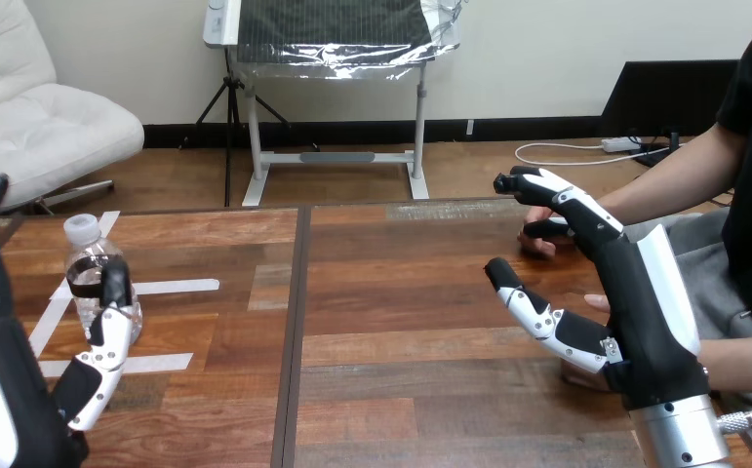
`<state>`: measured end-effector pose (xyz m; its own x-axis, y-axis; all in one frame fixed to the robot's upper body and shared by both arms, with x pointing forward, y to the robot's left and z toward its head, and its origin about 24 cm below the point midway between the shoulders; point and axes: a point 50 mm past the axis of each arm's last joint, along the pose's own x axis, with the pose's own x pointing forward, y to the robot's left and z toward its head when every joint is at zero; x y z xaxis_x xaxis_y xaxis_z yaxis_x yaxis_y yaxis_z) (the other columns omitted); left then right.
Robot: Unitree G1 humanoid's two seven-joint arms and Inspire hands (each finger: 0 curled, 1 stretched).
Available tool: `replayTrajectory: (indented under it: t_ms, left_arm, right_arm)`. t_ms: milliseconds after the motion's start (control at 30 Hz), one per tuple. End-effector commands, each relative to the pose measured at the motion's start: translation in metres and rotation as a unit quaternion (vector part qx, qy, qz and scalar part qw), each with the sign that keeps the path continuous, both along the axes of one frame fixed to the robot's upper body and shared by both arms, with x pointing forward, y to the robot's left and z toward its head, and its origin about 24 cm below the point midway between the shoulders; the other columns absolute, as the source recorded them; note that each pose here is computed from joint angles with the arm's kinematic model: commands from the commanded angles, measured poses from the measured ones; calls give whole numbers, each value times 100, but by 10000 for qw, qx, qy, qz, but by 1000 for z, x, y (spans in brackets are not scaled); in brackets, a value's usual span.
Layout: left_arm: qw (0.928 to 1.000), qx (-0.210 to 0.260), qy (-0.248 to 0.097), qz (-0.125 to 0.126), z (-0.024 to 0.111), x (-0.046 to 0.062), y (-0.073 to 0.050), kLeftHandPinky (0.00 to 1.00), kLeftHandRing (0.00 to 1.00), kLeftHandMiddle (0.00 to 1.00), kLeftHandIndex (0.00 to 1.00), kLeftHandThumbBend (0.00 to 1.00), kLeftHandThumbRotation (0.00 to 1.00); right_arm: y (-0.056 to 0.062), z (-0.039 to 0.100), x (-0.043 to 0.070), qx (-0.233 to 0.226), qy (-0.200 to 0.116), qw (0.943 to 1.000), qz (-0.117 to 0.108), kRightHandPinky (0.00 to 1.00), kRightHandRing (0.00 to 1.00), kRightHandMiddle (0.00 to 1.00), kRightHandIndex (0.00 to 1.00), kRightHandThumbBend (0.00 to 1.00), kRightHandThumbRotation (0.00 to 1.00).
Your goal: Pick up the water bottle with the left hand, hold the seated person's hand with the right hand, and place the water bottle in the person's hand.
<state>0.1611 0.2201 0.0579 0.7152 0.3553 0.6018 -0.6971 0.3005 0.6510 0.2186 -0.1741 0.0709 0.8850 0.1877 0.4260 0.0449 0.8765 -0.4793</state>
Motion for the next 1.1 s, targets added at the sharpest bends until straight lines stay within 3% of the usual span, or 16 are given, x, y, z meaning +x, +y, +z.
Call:
replayTrajectory:
  t_ms: [0,433,1000,1067]
  left_arm:
    - [9972,741,126,7,8,22,9,86,90,91,90,53,93]
    - [9828,1695,720,129,5,47,33,97,94,94,92,56,100]
    - [9714,2007,1272,1,12,80,48,98,91,90,87,54,100]
    - [9691,2042,1382,-31,13,90,49,97,90,90,86,53,100]
  right_arm:
    - [7,17,8,87,-480,9987,119,68,81,86,76,41,15]
    - [7,18,10,62,-471,9988,96,68,81,86,76,40,15]
    - [7,20,13,96,-503,9986,141,68,82,85,75,41,15]
    - [7,20,15,115,-504,9985,189,68,82,85,75,41,13]
